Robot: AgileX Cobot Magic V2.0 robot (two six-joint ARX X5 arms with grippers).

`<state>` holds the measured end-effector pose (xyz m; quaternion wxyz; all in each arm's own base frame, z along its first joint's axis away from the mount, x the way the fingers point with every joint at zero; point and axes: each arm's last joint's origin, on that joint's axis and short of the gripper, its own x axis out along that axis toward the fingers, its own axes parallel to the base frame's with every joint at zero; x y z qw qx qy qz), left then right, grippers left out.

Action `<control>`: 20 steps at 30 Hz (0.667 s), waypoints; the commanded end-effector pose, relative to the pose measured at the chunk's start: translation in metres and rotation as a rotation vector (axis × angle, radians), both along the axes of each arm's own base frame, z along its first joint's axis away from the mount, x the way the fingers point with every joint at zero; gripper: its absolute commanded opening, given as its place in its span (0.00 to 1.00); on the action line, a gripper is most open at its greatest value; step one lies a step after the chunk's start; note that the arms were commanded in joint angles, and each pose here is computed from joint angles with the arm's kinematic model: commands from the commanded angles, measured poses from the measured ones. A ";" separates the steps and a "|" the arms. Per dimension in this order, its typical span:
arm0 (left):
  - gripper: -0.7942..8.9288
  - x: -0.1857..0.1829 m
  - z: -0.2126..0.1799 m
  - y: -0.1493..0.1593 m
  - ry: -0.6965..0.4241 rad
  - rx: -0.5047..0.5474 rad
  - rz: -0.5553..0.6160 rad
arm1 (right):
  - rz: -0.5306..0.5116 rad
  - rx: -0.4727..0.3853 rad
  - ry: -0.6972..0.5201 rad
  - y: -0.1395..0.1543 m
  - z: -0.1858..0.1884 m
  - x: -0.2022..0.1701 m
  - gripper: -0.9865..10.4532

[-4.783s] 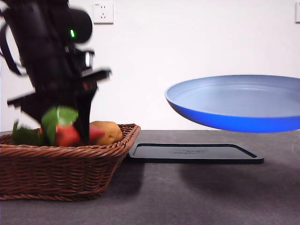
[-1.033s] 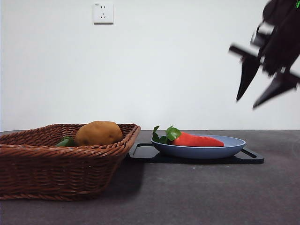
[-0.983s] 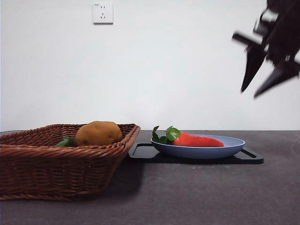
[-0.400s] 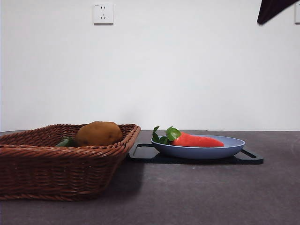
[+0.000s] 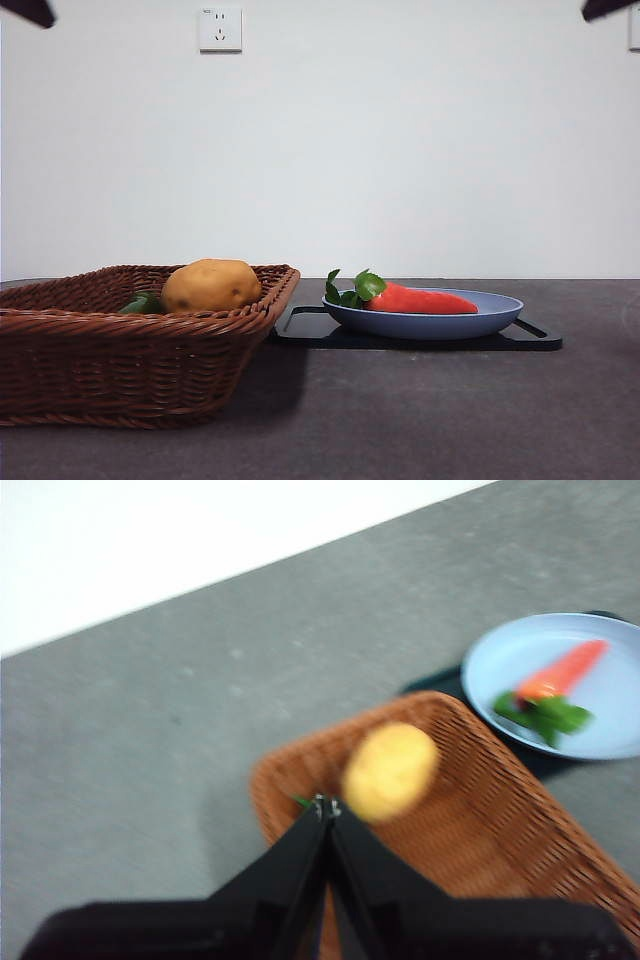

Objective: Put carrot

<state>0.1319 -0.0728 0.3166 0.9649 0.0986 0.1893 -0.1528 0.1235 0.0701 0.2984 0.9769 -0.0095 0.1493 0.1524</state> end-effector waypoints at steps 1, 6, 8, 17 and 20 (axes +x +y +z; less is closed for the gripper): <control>0.09 -0.019 -0.010 0.010 -0.008 -0.139 -0.002 | -0.018 0.025 -0.062 -0.005 -0.022 -0.008 0.09; 0.09 -0.045 -0.018 0.025 -0.032 -0.204 -0.019 | -0.152 0.053 -0.101 -0.013 -0.032 -0.015 0.09; 0.09 -0.048 -0.021 0.027 -0.019 -0.188 -0.006 | -0.217 0.038 -0.113 -0.015 -0.032 -0.014 0.09; 0.09 -0.047 -0.021 0.026 -0.015 -0.190 -0.014 | -0.235 0.032 -0.113 -0.016 -0.032 -0.014 0.09; 0.09 -0.047 -0.020 0.026 -0.017 -0.189 -0.009 | -0.233 0.032 -0.112 -0.016 -0.032 -0.014 0.09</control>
